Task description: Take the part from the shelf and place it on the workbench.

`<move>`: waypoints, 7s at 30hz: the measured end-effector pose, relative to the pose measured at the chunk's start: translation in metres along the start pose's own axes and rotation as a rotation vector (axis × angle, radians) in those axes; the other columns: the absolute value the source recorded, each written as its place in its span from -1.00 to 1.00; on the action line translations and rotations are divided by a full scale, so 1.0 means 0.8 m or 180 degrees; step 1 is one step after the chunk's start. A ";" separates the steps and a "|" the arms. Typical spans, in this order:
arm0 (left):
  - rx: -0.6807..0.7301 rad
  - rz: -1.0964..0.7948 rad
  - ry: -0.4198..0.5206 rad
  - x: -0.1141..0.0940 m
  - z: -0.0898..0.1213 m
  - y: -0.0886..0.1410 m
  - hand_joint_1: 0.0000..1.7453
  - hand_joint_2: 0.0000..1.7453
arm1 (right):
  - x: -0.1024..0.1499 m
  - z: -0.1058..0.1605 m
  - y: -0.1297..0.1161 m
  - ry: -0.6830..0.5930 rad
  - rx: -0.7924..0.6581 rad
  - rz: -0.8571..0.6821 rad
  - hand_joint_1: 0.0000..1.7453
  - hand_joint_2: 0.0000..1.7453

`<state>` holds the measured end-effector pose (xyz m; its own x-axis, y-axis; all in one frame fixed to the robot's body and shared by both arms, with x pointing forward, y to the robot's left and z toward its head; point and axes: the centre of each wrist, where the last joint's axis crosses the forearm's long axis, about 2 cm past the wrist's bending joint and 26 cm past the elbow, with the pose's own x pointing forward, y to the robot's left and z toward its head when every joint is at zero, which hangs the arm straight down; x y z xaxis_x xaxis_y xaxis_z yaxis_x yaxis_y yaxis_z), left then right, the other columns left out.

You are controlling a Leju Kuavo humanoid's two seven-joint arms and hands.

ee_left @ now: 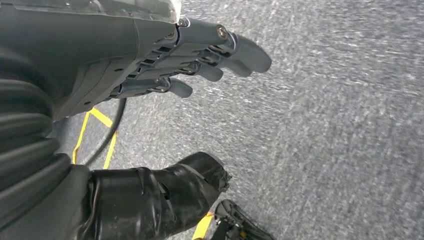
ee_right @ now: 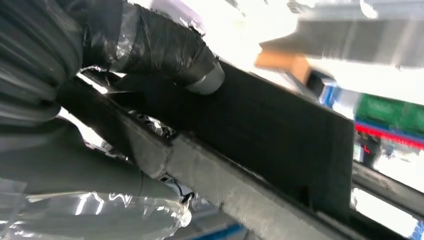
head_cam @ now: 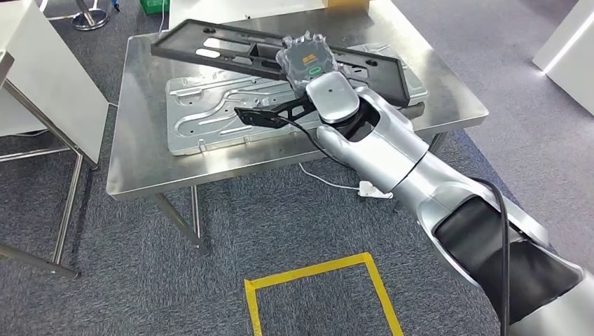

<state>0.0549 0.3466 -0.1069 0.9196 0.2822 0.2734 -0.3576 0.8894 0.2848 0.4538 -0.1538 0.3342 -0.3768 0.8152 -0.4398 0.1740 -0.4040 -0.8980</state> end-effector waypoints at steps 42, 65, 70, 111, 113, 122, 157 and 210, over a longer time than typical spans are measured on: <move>-0.0058 0.0011 0.0019 -0.001 0.000 -0.001 -1.00 1.00 | 0.030 -0.012 0.008 -0.0163 0.0054 -0.0003 1.00 1.00; -0.0129 -0.0019 -0.0006 -0.002 0.004 -0.014 -1.00 1.00 | 0.065 -0.015 0.023 -0.0440 0.0085 -0.0130 1.00 1.00; -0.0143 -0.0029 -0.0010 -0.004 0.005 -0.016 -1.00 1.00 | 0.075 -0.014 0.035 -0.0511 0.0172 -0.0137 1.00 1.00; -0.0142 -0.0051 -0.0040 -0.004 0.004 -0.015 -1.00 1.00 | 0.103 -0.011 0.056 -0.0657 0.0297 -0.0247 1.00 1.00; -0.0150 -0.0049 -0.0042 -0.004 0.005 -0.016 -1.00 1.00 | 0.103 -0.011 0.058 -0.0660 0.0311 -0.0255 1.00 1.00; -0.0154 0.0033 -0.0083 -0.003 0.003 -0.010 -1.00 1.00 | 0.105 -0.010 0.061 -0.0677 0.0307 -0.0277 1.00 1.00; -0.0252 0.0093 -0.0184 -0.001 0.002 -0.010 -1.00 -1.00 | 0.090 -0.010 0.064 -0.0608 0.0281 -0.0283 -1.00 -1.00; -0.0284 0.0129 -0.0074 -0.006 0.007 -0.025 -1.00 -1.00 | 0.076 0.000 0.088 -0.0516 0.0520 -0.0236 -1.00 -1.00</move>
<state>0.0566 0.3252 -0.1087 0.9002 0.3112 0.3047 -0.3777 0.9062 0.1903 0.4428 -0.1327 0.2442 -0.5265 0.7732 -0.3534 -0.0042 -0.4181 -0.9084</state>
